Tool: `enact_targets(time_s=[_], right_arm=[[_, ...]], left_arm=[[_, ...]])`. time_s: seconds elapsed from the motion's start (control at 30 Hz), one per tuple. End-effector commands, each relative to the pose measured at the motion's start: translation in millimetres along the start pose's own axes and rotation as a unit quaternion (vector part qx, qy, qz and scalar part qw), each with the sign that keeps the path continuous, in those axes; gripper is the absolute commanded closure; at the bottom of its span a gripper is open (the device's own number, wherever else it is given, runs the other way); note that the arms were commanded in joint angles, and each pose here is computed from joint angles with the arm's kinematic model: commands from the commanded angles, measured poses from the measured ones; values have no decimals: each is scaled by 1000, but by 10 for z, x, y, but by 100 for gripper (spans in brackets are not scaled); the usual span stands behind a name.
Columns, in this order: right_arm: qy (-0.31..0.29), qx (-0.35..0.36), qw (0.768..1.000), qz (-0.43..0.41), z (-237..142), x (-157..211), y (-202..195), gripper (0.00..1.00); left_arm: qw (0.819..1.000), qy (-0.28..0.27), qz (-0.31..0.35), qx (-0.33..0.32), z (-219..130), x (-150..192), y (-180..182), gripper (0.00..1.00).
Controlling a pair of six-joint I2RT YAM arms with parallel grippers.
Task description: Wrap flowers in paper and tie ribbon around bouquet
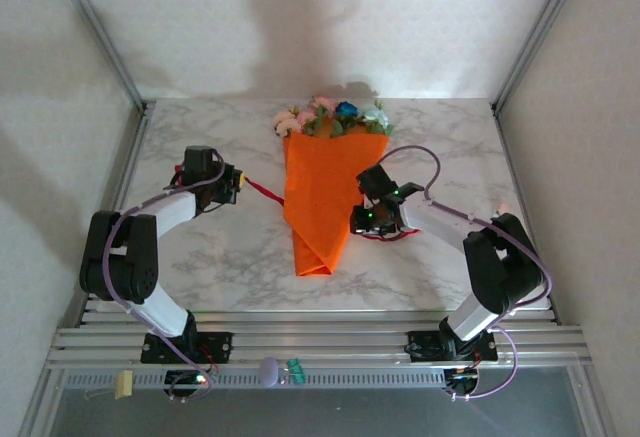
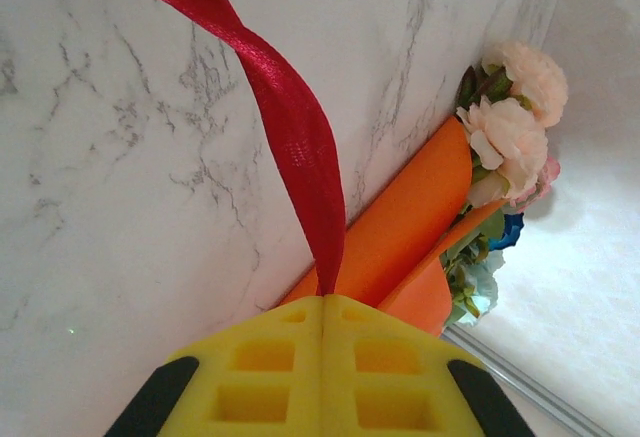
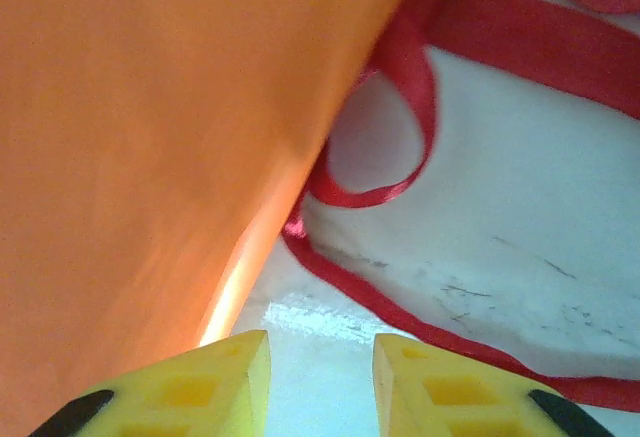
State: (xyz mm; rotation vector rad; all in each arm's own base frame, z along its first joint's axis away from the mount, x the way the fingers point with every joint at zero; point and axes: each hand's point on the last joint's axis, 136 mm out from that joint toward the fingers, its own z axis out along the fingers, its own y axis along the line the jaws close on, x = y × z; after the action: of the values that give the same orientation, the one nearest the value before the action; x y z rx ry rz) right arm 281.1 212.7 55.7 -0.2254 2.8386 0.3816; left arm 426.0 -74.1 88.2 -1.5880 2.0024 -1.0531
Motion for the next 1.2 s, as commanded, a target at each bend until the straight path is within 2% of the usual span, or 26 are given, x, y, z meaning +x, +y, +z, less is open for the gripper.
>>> enact_targets(time_s=[0.0, 0.17, 0.37, 0.63, 0.83, 1.0, 1.1, 1.17], right_arm=[[34, 49, 994, -91, 67, 141, -214, 67], [58, 57, 988, -130, 188, 123, -181, 61], [81, 64, 986, -130, 273, 138, -151, 60], [65, 87, 984, -143, 264, 18, -180, 58], [116, 89, 978, -146, 424, 181, -211, 58], [141, 90, 978, -127, 477, 289, -235, 66], [151, 108, 975, -121, 490, 295, -290, 89], [121, 130, 977, -121, 375, 167, -334, 100]], left_arm=[[1000, 3, 6, 1, -54, -5, -34, 100], [1000, 4, 7, 1, -45, -6, -52, 100], [1000, 5, 7, 1, -43, -3, -55, 100], [1000, 7, 7, 0, -39, 3, -34, 100], [1000, 7, 7, 2, -41, 3, -45, 100], [1000, 8, 6, 3, -36, 4, -39, 100], [1000, 9, 4, 5, -34, 3, -45, 100], [1000, 9, 4, 7, -42, 5, -63, 100]])
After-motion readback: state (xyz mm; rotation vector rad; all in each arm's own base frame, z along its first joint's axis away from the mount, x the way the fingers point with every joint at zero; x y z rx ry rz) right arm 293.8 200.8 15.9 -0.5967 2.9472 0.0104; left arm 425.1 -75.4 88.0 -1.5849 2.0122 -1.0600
